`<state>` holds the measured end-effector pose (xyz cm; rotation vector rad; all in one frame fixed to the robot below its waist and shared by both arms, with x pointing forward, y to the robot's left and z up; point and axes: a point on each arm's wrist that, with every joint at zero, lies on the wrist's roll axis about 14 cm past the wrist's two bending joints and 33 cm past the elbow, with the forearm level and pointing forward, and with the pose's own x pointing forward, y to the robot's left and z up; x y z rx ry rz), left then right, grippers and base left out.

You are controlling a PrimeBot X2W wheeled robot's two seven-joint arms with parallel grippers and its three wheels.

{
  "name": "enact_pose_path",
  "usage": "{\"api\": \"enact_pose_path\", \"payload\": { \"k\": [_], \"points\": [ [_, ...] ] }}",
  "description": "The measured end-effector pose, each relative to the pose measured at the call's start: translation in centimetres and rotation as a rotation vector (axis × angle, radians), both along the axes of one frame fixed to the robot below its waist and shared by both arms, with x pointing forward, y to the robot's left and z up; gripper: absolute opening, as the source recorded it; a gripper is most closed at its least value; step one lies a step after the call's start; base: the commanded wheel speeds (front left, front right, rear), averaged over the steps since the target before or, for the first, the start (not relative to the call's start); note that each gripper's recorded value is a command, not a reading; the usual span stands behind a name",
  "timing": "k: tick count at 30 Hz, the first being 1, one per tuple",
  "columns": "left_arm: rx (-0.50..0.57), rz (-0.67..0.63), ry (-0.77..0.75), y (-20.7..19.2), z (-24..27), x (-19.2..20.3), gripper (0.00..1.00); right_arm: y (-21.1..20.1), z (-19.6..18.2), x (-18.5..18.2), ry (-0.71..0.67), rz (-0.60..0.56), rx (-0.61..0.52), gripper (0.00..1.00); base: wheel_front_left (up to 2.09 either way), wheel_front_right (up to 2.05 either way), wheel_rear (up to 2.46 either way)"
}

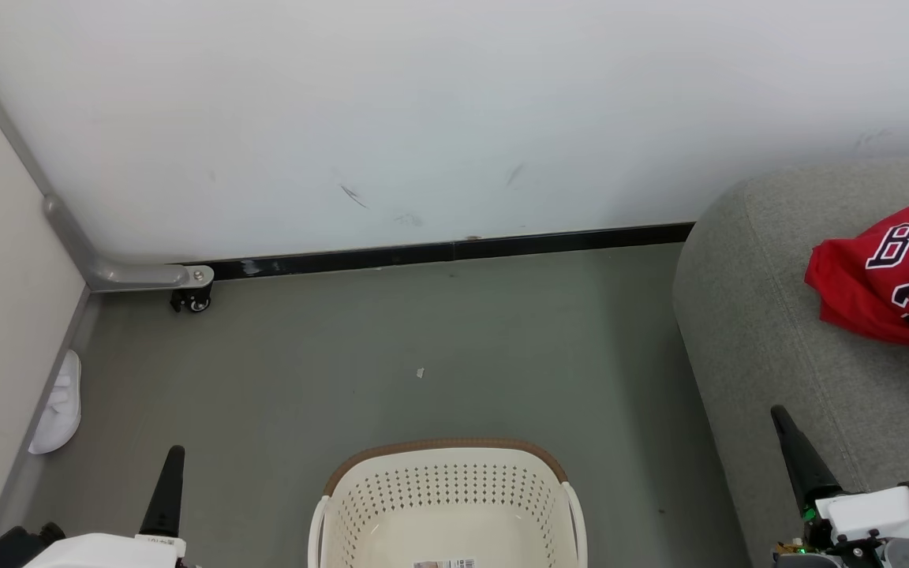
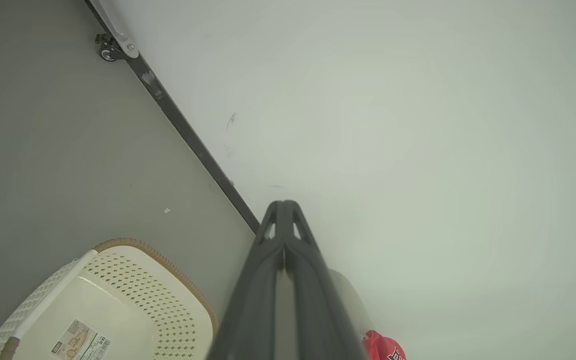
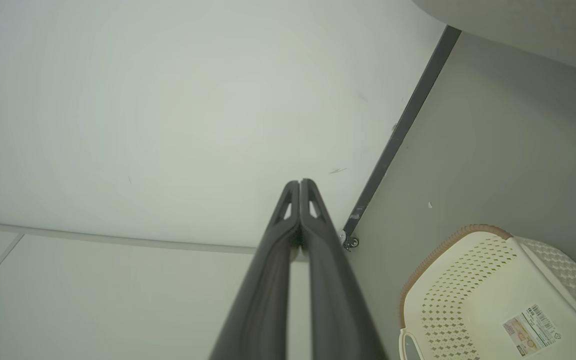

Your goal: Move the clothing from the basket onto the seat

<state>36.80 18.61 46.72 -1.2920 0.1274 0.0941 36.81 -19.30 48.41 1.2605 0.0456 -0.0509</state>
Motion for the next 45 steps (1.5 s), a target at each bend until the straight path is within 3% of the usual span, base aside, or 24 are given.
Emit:
{"api": "enact_pose_path", "payload": {
  "k": [23, 45],
  "points": [
    [-0.279, 0.009, -0.048, 0.2, 1.0, 0.7, 0.0, -1.0, -0.1, 0.6, 0.003, -0.037, 0.317, 0.0, 0.0, 0.0, 0.0],
    [-0.28, 0.01, -0.047, 0.2, 1.0, 0.7, 0.0, -1.2, -0.3, 0.6, 0.008, -0.042, 0.321, 0.0, 0.0, 0.0, 0.0]
  ]
}}
